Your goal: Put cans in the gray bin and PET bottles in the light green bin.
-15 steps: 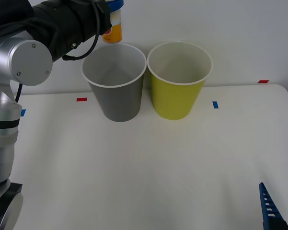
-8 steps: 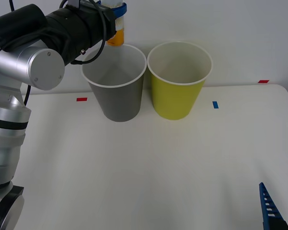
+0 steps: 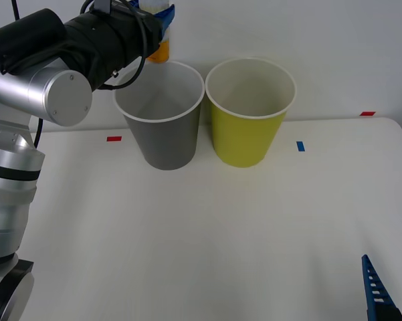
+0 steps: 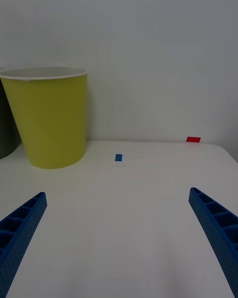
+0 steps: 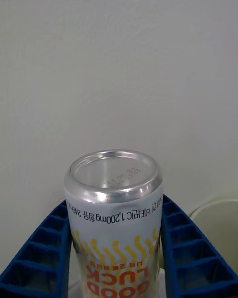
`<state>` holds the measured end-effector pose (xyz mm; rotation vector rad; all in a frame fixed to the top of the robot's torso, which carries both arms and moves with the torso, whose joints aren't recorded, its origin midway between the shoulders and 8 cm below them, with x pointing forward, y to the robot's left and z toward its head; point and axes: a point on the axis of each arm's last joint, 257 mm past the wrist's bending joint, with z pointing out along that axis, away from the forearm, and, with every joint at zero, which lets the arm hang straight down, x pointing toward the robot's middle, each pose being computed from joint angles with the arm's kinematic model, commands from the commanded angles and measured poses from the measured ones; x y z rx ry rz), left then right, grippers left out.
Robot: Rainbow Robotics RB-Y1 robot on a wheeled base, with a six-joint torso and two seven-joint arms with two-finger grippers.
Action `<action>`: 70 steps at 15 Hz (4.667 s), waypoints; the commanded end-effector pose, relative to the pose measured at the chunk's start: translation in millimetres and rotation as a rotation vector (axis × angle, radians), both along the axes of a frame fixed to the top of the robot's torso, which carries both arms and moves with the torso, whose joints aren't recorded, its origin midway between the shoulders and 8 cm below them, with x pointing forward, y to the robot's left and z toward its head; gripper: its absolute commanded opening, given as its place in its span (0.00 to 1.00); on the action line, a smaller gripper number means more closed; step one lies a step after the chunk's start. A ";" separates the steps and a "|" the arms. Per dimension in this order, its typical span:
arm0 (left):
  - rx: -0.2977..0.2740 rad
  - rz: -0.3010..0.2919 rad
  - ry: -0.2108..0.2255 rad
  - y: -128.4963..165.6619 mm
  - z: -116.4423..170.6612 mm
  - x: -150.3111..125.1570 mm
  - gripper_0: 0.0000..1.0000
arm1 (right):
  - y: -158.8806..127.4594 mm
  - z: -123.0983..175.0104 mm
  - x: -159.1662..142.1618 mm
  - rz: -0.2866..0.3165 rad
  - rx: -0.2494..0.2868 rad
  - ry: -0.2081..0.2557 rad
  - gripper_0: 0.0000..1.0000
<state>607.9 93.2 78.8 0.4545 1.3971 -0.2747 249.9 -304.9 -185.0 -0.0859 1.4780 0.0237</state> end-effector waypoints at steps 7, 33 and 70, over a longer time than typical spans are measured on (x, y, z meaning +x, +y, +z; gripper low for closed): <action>-0.018 -0.020 0.007 -3.1 1.6 -3.0 1.00 | 0.0 0.0 0.0 0.000 0.000 0.000 1.00; -0.200 0.265 0.025 191.0 -139.1 -170.9 1.00 | 0.0 0.0 0.0 0.000 0.000 0.000 1.00; -0.093 0.527 0.182 228.7 -295.5 -393.7 1.00 | 0.0 0.0 0.0 0.000 0.000 0.000 1.00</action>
